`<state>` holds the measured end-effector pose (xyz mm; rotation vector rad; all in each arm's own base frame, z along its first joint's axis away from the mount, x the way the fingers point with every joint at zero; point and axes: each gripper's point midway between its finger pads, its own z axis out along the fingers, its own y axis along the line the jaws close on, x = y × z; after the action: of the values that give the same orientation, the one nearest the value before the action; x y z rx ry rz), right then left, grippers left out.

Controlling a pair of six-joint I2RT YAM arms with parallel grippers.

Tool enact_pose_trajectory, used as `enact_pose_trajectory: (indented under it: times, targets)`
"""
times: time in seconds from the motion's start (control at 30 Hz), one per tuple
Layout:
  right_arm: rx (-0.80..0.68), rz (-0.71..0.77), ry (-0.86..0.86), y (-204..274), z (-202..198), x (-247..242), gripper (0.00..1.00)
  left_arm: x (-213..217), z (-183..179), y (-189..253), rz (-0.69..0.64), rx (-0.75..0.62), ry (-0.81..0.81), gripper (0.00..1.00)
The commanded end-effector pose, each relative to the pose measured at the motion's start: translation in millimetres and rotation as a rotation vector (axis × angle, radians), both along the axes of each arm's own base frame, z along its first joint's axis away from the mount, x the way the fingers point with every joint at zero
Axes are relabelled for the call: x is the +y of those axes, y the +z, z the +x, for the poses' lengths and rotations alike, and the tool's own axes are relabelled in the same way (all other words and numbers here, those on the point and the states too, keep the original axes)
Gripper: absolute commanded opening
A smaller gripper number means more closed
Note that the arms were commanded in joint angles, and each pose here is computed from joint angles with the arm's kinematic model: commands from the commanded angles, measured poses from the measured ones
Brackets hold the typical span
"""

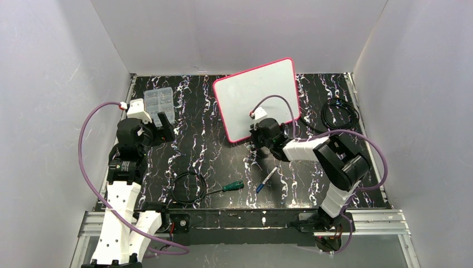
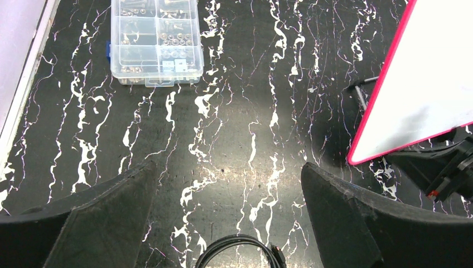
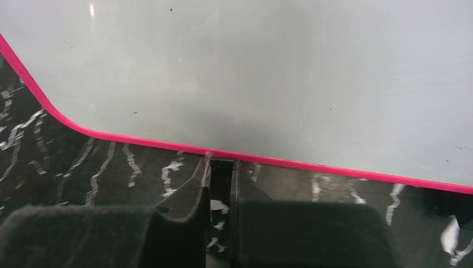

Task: Write a sentence on the whiteboard
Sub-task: Move the whiteboard to the center of the board.

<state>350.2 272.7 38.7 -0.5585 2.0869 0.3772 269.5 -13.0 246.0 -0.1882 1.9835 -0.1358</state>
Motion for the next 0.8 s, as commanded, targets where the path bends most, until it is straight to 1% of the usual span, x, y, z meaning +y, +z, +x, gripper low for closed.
enact_pose_trajectory:
  times: [0.0, 0.17, 0.37, 0.53, 0.67, 0.7, 0.73, 0.77]
  targets:
    - [0.012, 0.063, 0.244, 14, -49, 55, 0.01, -1, -3, 2, -0.001, -0.007, -0.009, 0.99]
    - [0.024, 0.085, 0.375, 17, -74, 90, 0.01, 0, -3, 2, 0.002, -0.008, -0.009, 0.99]
    - [0.039, 0.088, 0.474, 14, -97, 123, 0.01, 0, -4, 3, 0.005, -0.012, -0.011, 0.99]
    - [0.038, 0.102, 0.513, 18, -110, 139, 0.01, 0, -5, 4, 0.007, -0.020, -0.012, 0.99]
    - [0.042, 0.104, 0.495, 17, -110, 139, 0.01, -3, -7, 7, 0.006, -0.031, -0.028, 0.99]
    - [0.038, 0.105, 0.485, 19, -109, 137, 0.06, -5, -7, 8, 0.002, -0.037, -0.043, 0.99]
    - [0.036, 0.107, 0.472, 21, -108, 136, 0.15, -6, -8, 9, 0.004, -0.045, -0.052, 0.99]
    - [0.031, 0.108, 0.463, 24, -107, 134, 0.21, -9, -9, 10, 0.007, -0.053, -0.070, 0.99]
